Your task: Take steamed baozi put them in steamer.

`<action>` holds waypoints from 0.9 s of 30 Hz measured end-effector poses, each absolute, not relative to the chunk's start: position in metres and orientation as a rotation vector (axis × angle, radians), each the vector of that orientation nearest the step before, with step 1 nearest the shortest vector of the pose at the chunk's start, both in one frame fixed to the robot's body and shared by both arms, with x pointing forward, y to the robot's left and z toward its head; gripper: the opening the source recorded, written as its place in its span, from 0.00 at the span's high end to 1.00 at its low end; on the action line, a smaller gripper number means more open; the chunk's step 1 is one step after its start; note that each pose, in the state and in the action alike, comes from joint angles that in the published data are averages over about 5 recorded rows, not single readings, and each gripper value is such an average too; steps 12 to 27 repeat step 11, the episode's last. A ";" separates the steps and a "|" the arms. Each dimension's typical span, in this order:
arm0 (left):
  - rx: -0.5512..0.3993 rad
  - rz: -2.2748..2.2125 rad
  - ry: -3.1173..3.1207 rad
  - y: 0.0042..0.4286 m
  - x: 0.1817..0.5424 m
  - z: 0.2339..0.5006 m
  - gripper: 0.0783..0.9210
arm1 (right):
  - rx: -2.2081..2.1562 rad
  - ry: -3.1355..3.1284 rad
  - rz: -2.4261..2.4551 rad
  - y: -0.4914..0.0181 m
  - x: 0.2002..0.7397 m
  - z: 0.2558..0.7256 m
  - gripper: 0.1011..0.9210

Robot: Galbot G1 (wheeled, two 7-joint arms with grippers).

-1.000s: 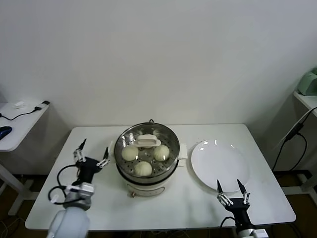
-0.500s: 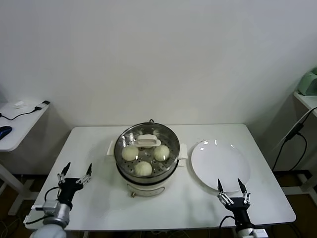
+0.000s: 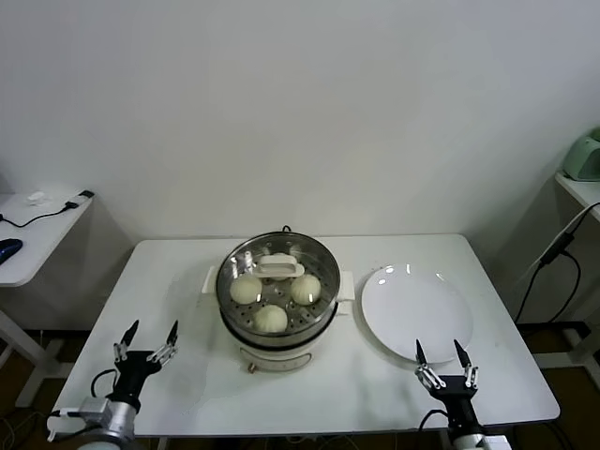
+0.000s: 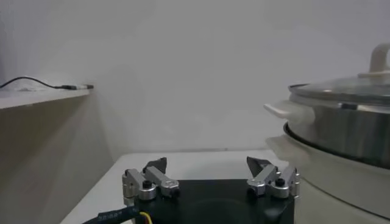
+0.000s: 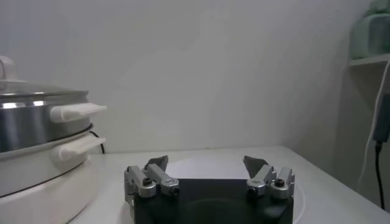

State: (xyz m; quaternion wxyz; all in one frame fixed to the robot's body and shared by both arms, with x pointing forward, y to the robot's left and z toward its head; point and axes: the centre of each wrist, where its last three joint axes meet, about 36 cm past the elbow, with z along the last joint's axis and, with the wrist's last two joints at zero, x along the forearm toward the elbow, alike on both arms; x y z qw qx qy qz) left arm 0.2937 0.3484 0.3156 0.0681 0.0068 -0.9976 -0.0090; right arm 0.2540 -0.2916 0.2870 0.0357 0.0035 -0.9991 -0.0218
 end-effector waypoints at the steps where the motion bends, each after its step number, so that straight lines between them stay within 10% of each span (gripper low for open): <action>1: 0.019 -0.023 -3.007 0.348 0.293 0.315 0.12 | 0.011 -3.070 -0.067 -0.292 0.254 0.287 0.12; 27: 0.011 0.000 -3.016 0.347 0.290 0.315 0.12 | 0.011 -3.067 -0.072 -0.291 0.254 0.286 0.12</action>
